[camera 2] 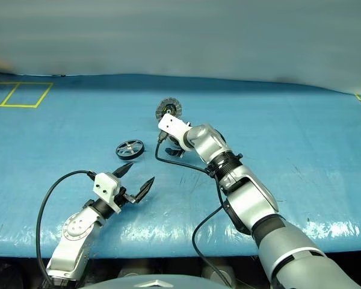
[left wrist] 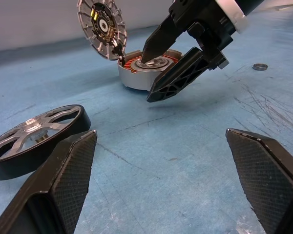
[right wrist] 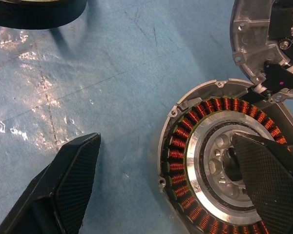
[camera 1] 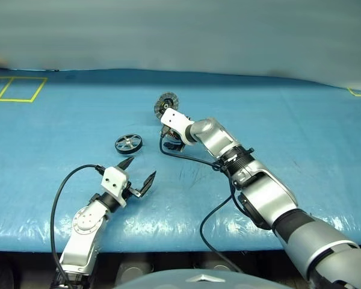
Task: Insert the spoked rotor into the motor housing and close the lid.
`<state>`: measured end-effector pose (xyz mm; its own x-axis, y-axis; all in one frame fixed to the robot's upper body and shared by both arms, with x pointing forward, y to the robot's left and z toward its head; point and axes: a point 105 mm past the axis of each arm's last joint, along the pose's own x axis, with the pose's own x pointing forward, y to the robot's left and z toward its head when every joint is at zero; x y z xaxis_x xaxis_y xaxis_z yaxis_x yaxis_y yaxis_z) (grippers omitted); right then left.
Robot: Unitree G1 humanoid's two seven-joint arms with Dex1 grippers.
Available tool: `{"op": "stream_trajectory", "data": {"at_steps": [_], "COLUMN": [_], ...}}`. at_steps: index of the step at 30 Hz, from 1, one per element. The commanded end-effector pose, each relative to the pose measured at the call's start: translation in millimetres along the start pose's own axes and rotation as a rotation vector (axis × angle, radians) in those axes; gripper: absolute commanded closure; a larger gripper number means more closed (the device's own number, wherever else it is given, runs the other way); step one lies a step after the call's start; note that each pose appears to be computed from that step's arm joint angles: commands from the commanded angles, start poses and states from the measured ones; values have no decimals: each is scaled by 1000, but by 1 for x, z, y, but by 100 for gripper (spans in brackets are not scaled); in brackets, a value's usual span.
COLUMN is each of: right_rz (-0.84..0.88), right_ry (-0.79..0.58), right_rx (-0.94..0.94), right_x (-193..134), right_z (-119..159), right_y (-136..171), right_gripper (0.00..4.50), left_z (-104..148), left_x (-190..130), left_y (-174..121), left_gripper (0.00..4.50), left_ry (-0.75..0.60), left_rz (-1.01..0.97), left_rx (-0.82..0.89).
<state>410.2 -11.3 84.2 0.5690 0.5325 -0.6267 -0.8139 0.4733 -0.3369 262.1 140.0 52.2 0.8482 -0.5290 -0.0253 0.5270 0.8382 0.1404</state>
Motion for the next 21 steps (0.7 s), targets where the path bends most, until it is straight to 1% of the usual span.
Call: {"op": "stream_trajectory", "data": {"at_steps": [1,6,9,16,21], "right_rz": [-17,46,26,-28,0], "right_ry": [13,-140,-188,-150,-68], "right_rx": [26,63,73,98,89], "right_x": [-3,-12,-17,-14,-8], "right_z": [-5,16,24,13,-4], "right_y": [-7,-1,-4,-13,-7], "right_gripper": [1,1,1,1,1], "left_z": [7,6,6,7,7], "left_x": [2,2,2,4,3], "left_y": [1,3,4,4,5], "left_gripper": [0,0,0,0,0], "left_ry": [-34,-33,-30,-34,-33], "left_rz": [5,13,13,9,13], "left_rx": [22,21,19,22,24]}}
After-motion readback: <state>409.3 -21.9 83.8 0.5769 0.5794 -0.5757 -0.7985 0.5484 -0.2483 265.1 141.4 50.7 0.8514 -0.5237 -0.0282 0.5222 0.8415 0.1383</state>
